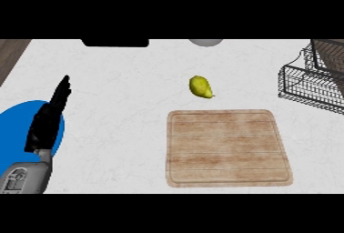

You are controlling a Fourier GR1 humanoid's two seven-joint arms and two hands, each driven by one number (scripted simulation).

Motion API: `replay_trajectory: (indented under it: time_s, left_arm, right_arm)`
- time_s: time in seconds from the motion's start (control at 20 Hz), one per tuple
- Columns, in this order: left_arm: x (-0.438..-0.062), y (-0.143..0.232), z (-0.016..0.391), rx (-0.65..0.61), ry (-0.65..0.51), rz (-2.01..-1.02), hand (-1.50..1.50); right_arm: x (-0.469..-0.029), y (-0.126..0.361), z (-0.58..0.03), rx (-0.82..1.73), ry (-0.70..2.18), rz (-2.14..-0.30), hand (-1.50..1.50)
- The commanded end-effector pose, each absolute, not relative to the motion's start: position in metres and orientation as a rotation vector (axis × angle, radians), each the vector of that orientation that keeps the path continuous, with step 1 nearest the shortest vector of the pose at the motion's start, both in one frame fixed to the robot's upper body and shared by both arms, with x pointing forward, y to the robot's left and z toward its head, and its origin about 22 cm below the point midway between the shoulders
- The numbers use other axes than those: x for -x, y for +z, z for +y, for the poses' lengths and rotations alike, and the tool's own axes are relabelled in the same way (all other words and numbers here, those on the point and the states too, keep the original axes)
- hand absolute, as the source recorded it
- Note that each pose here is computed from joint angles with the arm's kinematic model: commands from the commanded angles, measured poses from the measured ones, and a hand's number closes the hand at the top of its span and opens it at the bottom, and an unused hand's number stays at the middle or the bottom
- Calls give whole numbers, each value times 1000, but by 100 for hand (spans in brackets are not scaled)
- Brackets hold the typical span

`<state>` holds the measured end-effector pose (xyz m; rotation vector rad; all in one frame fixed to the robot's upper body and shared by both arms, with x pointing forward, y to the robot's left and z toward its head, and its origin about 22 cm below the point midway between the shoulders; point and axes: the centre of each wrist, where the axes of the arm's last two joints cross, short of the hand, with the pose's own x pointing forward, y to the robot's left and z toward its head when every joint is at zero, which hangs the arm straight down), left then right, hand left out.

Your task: Pick the bell pepper from the cutting board and place it in the tiered basket

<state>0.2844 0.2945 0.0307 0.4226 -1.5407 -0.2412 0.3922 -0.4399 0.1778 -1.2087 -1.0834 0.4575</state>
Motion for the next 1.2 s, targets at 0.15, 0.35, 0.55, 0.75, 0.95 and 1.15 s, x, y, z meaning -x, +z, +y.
replay_trajectory:
  time_s: [0.15, 0.35, 0.55, 0.75, 0.95, 1.15]
  left_arm:
    - [-281, 24, 295, -447, -224, -1544, 0]
    - [-290, 39, 292, -425, -234, -1529, 0]
    - [-271, 25, 301, -417, -228, -1543, 0]
    - [-271, 26, 294, -457, -226, -1531, 0]
    - [-279, 48, 309, -456, -218, -1523, 0]
    - [-261, 19, 295, -447, -191, -1506, 0]
  right_arm:
    - [-380, 158, -457, 1157, 254, -1227, -150]
    - [-382, 169, -459, 1184, 155, -1312, -150]
    - [-369, 213, -478, 1234, 42, -1372, -150]
    - [-342, 218, -495, 1207, -18, -1309, -150]
    - [-303, 250, -537, 1123, -126, -1267, -150]
    - [-248, 259, -577, 1086, -127, -1261, -150]
